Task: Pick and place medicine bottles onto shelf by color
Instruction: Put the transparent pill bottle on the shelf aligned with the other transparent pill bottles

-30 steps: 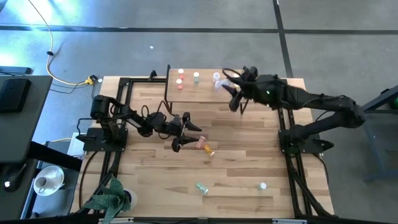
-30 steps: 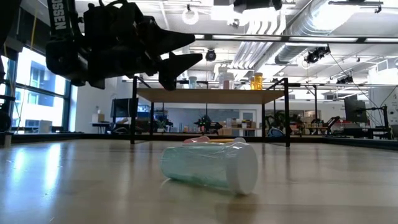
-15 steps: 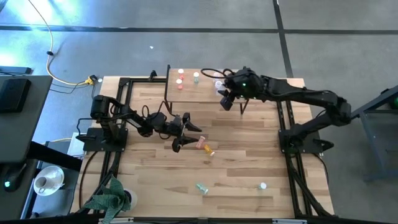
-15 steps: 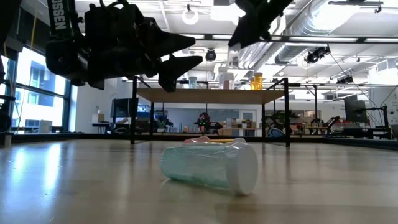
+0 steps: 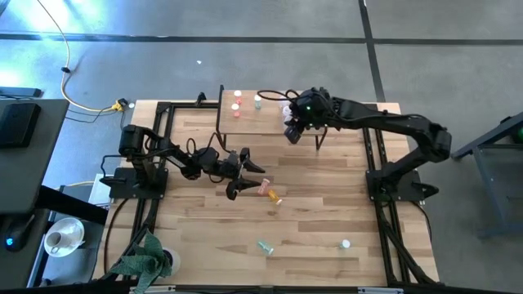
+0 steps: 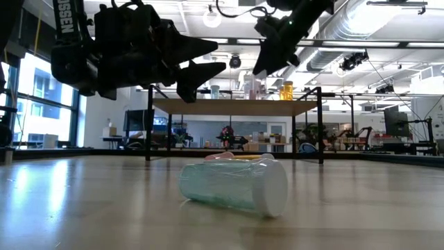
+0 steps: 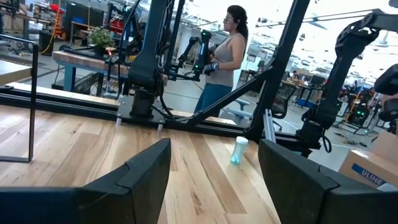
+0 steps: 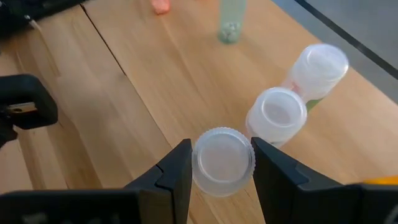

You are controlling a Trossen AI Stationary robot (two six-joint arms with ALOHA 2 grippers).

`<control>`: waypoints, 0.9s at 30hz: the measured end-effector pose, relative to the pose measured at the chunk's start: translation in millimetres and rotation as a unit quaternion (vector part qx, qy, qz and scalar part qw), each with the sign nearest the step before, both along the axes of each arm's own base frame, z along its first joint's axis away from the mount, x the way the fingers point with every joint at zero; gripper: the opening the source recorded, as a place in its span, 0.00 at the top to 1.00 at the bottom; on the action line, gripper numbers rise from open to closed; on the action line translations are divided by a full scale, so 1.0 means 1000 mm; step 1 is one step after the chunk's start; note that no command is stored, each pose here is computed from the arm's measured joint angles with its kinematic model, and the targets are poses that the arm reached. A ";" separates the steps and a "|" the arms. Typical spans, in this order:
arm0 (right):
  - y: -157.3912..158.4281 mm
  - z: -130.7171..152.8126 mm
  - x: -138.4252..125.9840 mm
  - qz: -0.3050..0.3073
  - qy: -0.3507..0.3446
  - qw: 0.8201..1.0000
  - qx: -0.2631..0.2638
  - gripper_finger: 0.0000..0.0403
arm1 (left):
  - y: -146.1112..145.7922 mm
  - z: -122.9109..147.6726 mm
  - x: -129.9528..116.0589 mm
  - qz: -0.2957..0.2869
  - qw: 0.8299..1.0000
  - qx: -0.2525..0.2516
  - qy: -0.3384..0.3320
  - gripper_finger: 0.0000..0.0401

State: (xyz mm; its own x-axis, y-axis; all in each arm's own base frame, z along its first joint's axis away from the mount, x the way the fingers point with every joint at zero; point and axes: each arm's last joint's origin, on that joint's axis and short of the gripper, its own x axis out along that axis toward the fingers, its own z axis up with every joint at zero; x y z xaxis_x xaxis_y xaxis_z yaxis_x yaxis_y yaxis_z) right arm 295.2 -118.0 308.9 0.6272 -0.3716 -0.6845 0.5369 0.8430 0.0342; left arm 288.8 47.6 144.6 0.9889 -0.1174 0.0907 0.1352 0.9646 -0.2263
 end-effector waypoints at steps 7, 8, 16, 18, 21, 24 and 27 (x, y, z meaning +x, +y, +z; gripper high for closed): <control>-0.002 -0.008 0.005 -0.007 0.016 1.000 -0.004 0.69 | 0.000 0.000 0.000 0.000 1.000 0.000 0.000 0.42; -0.003 -0.008 0.005 -0.009 0.016 1.000 -0.005 0.69 | 0.000 0.000 0.000 0.000 1.000 0.000 0.000 0.42; -0.004 -0.009 0.006 -0.013 0.015 1.000 -0.008 0.69 | 0.000 0.000 0.000 0.000 1.000 0.000 0.000 0.42; -0.005 -0.010 0.007 -0.012 0.016 1.000 -0.007 0.69 | 0.000 0.000 0.000 0.000 1.000 0.000 0.000 0.42; -0.005 -0.010 0.009 -0.010 0.008 1.000 -0.008 0.69 | 0.000 0.000 0.000 0.000 1.000 0.000 0.000 0.42; -0.005 -0.010 0.008 -0.011 0.011 1.000 -0.008 0.69 | 0.000 0.000 0.000 0.000 1.000 0.000 0.000 0.42; -0.005 -0.011 0.008 -0.010 0.017 1.000 -0.006 0.69 | 0.000 0.000 0.000 0.000 1.000 0.000 0.000 0.42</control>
